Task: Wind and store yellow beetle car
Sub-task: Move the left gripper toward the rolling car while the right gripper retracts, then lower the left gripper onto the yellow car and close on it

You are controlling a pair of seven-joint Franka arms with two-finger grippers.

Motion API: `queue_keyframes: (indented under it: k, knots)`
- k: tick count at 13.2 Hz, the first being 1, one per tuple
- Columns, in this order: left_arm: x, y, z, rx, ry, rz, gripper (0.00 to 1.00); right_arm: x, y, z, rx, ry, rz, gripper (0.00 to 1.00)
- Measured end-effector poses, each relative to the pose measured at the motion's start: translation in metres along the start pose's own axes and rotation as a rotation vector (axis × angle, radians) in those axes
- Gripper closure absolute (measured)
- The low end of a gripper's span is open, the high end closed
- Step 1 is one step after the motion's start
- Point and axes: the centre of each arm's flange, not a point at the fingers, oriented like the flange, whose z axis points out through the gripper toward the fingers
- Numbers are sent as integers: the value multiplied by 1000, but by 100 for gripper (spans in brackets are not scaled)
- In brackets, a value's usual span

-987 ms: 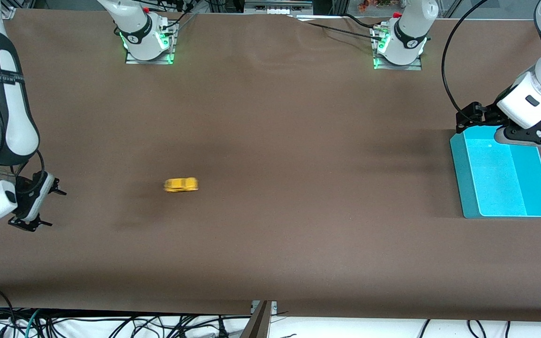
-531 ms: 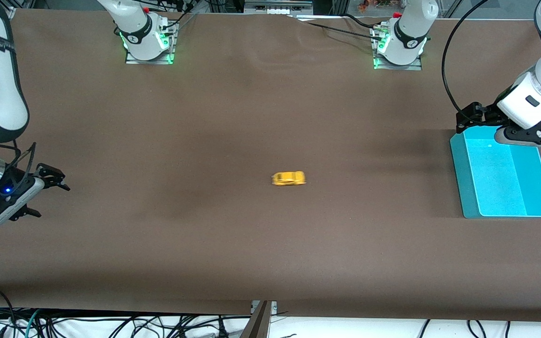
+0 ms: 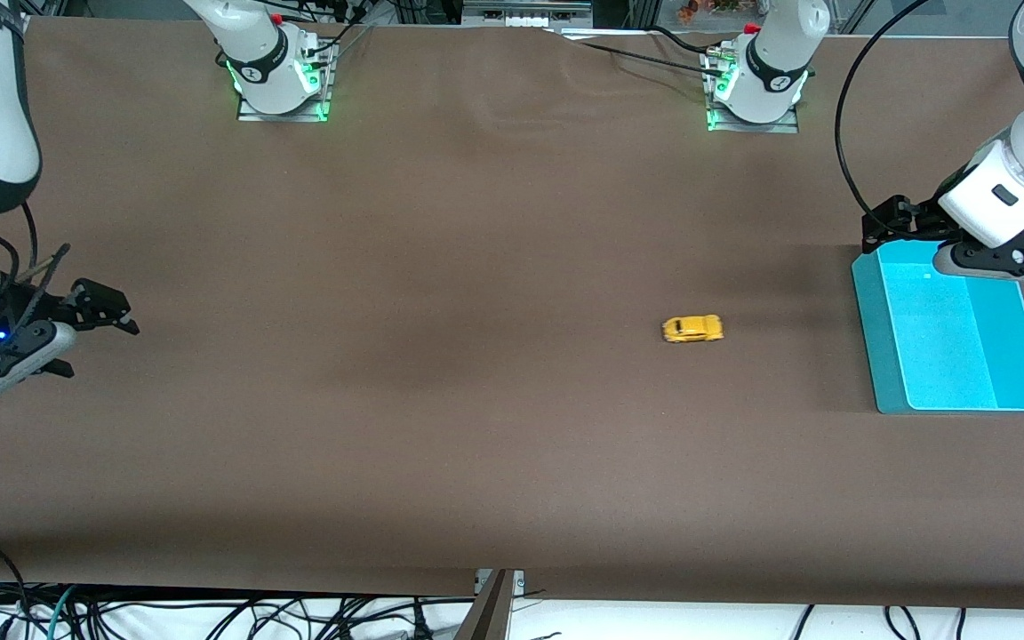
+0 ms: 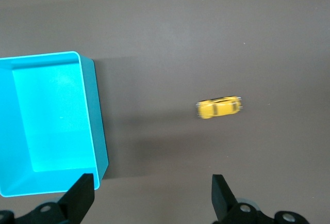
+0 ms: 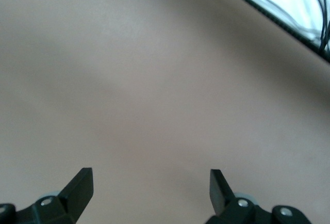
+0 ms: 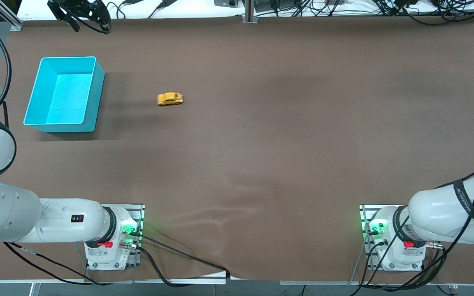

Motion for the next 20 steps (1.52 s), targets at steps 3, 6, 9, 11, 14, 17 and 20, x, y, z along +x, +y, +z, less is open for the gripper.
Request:
queue_keyframes:
  k: [3, 6, 9, 11, 14, 17, 20]
  knots:
    - [1, 2, 10, -1, -41, 6, 0, 8, -33, -5, 26, -75, 196, 0]
    - [-3, 18, 23, -3, -116, 55, 0, 17, -52, -15, -14, -76, 253, 0]
    - [1, 20, 44, -18, -174, 203, 0, -1, -29, -51, -64, -20, 312, 0]
    - [8, 14, 65, -39, -209, 319, 0, -7, -25, -68, -111, 16, 320, 0]
    - [26, 11, 113, -74, -199, 596, 0, -14, -37, -79, -145, 36, 309, 0]
    - [34, 13, 189, -66, -108, 851, 0, -32, -53, -78, -156, 3, 313, 0]
    - [26, 14, 259, -46, -74, 1077, 0, -49, -47, -71, -161, -30, 341, 0]
